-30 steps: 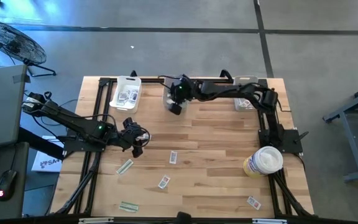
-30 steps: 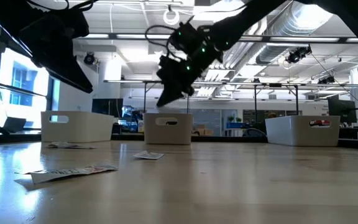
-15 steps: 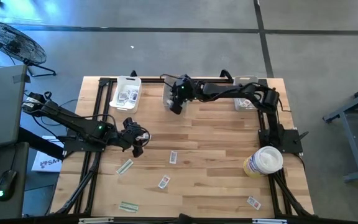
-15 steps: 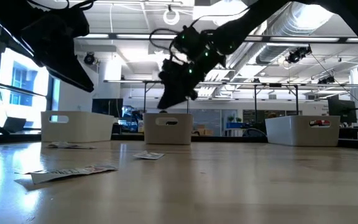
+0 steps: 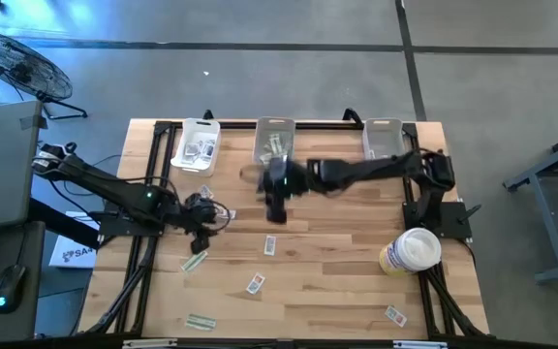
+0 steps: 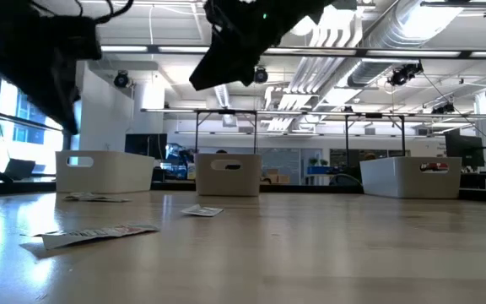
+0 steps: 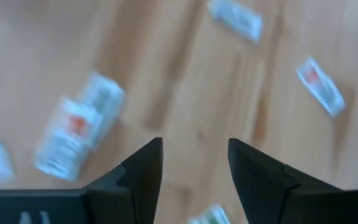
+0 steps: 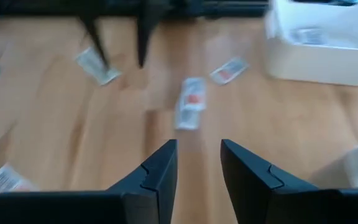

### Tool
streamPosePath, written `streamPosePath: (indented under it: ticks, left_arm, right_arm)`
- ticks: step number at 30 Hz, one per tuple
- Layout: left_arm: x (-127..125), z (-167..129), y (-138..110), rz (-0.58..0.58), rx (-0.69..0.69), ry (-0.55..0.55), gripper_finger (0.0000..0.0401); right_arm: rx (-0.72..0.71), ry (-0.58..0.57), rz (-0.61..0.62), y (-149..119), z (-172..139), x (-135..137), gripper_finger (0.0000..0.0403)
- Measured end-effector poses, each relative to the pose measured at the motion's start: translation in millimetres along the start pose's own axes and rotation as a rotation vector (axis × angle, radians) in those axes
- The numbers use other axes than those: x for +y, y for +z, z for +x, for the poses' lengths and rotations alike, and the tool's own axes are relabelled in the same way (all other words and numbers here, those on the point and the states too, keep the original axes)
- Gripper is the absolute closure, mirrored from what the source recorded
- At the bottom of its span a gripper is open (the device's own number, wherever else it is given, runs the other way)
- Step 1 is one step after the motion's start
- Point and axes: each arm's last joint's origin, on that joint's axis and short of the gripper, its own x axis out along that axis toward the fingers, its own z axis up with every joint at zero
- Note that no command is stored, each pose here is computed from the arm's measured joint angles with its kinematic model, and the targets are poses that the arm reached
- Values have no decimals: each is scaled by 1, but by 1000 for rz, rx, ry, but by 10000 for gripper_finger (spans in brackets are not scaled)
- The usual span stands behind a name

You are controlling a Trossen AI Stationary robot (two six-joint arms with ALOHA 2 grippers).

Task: Pick & Place First Aid Supplies
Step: Put the green pad into the left gray bin

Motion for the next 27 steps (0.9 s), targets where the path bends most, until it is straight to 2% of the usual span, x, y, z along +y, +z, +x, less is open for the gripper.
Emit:
streamPosePath:
  ticks: [5, 9, 12, 19, 27]
  left_arm:
    - [-10, 15, -29, -65, 215, -61, 222]
    - [-26, 21, -46, -19, 241, -63, 222]
    - [-35, 23, -56, 20, 253, -51, 229]
    - [-35, 35, -70, -5, 326, 79, 284]
    - [-41, 50, -73, 47, 347, 71, 373]
  right_arm:
    - [70, -34, -69, -10, -2, 56, 286]
    - [62, -61, -140, -13, -6, 90, 287]
    - [52, -74, -181, -15, -9, 105, 287]
    - [42, -86, -200, -16, -11, 114, 287]
    - [39, -92, -192, -15, -9, 109, 287]
